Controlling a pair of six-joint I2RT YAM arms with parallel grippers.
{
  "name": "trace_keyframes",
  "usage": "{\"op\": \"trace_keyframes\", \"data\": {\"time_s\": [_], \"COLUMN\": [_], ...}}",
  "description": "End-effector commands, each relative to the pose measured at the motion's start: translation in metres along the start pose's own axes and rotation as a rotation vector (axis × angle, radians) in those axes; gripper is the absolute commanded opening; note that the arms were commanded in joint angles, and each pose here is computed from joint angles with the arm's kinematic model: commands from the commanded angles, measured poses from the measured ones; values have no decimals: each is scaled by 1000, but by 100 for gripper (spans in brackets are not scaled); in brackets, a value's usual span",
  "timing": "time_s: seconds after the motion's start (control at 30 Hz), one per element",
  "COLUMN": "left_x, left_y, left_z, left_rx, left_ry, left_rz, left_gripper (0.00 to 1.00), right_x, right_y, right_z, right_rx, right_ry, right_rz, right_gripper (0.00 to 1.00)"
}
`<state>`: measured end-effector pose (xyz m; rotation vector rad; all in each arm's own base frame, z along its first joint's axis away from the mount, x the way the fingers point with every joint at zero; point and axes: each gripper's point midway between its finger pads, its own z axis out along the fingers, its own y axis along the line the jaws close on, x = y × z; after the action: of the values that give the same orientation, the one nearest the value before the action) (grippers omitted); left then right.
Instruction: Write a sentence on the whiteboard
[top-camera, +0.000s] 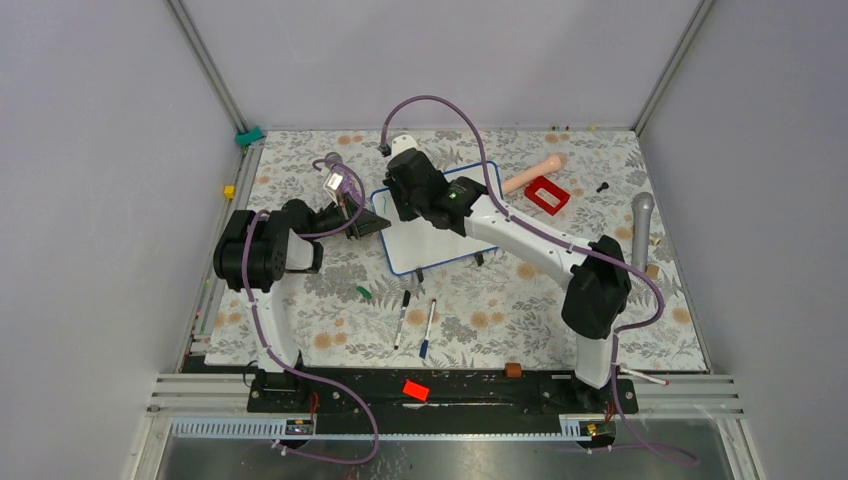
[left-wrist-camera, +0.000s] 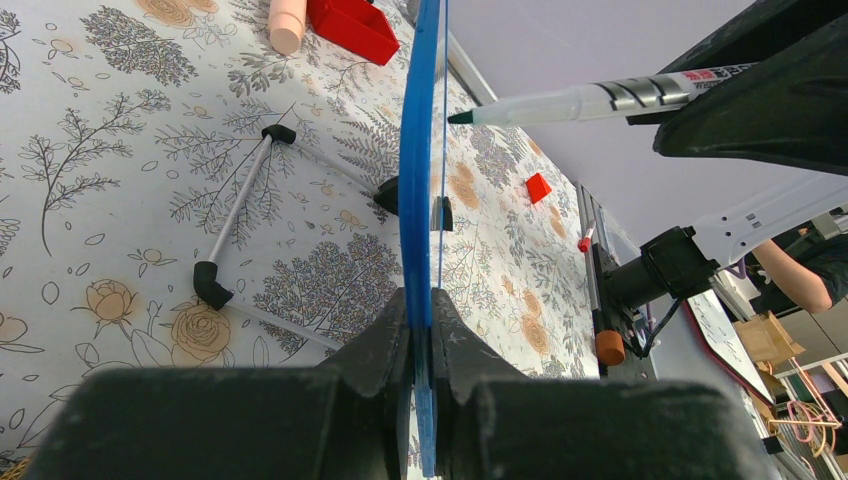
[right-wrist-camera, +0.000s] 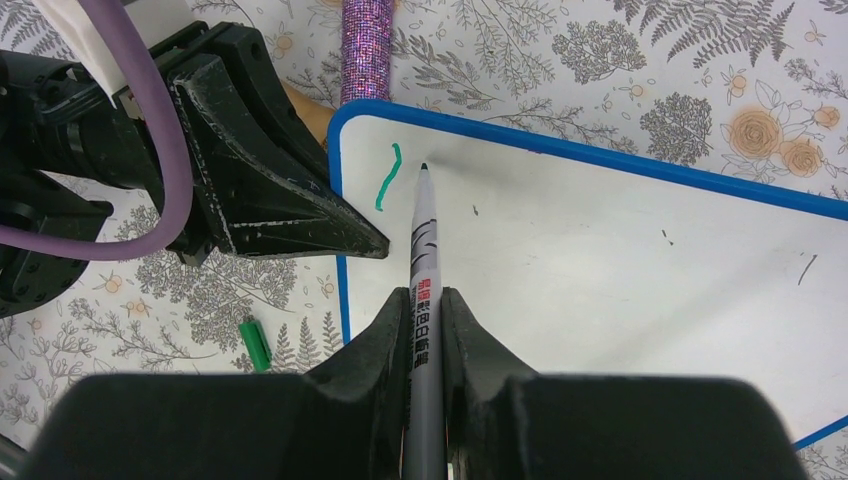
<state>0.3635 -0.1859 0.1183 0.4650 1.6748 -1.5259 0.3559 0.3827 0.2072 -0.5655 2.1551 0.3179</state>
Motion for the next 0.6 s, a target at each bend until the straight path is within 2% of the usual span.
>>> {"op": "trace_keyframes", "data": {"time_s": [0.0,0.57], "left_x": [13,14], "left_y": [-6,-6], "left_z": [0,0], "left_rx": [51,49], "left_ry": [52,51], "left_rz": [103,101], "left_gripper": [0,0], "right_x": [-19,-10], "right_y": [-2,-2], "right_z": [-1,3], "right_rx": [24,30], "right_ry": [-46,-11], "right_rz": [-3,-14], "right_gripper": [0,0]}}
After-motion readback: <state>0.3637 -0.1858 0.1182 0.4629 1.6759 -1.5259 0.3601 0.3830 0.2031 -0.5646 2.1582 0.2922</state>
